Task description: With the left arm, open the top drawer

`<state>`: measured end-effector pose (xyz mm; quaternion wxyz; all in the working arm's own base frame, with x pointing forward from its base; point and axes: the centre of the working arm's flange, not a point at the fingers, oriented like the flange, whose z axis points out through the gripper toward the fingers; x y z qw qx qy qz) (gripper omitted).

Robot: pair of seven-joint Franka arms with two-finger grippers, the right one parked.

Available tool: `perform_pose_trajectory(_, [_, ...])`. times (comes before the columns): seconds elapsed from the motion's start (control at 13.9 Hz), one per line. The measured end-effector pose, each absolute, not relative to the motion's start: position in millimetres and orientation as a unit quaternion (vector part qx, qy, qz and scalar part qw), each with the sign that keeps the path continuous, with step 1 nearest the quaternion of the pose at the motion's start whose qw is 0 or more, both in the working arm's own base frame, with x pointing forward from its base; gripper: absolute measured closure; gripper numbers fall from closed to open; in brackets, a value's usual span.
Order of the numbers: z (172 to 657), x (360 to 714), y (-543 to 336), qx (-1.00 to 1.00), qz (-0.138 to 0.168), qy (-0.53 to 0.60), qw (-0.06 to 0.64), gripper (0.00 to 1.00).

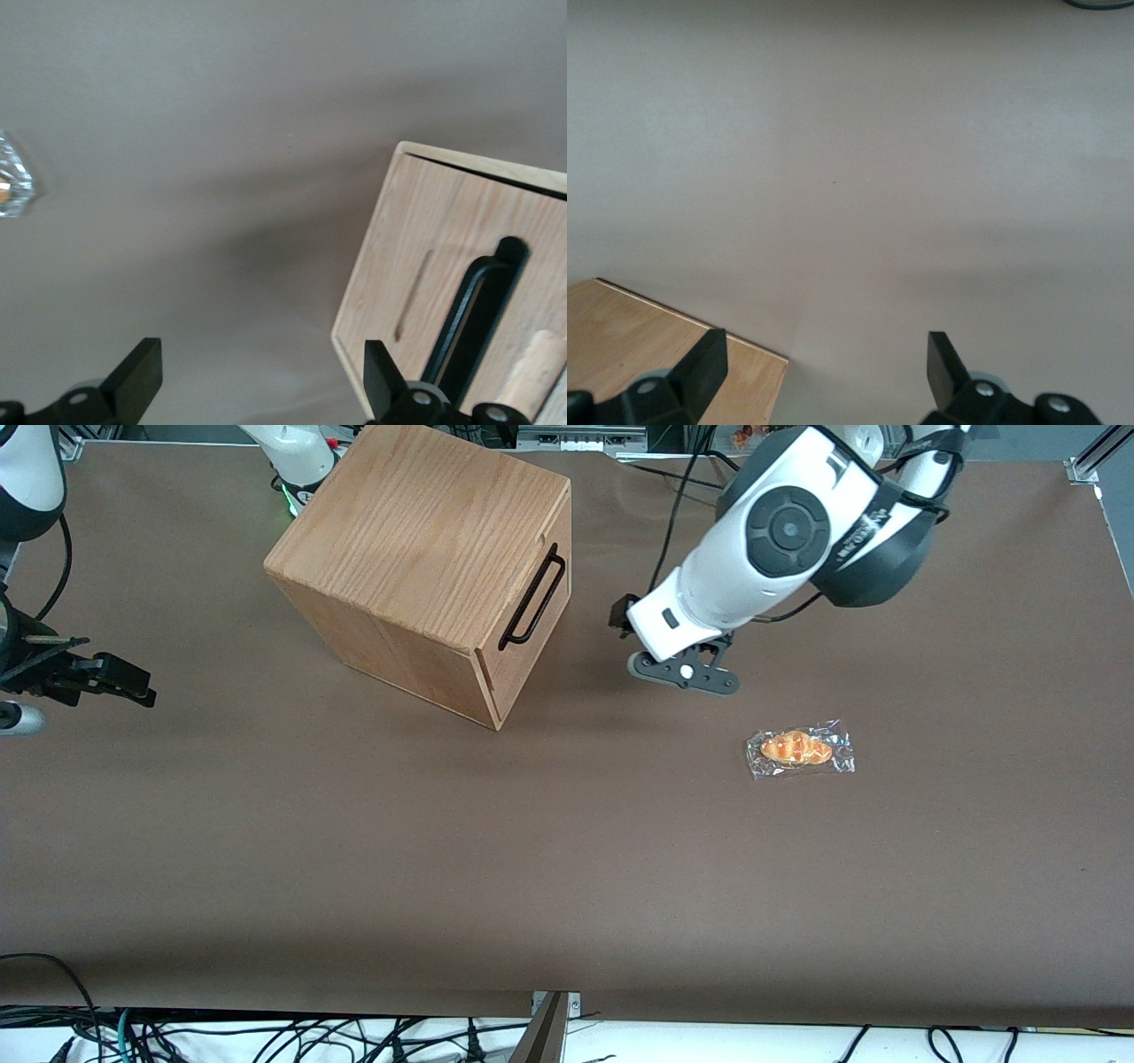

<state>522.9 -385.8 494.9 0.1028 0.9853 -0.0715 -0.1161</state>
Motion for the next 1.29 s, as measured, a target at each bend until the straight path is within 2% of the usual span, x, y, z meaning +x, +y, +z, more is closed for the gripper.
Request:
perform_pose_trajectory(0.43, [478.4,479.6,-452.4,0.984,-0.124,-0.080,0.098,0.00])
perform_pose_trajectory(1.29, [426.0,460.9,-486.1,0.981,-0.139,-0.097,0.095,0.00])
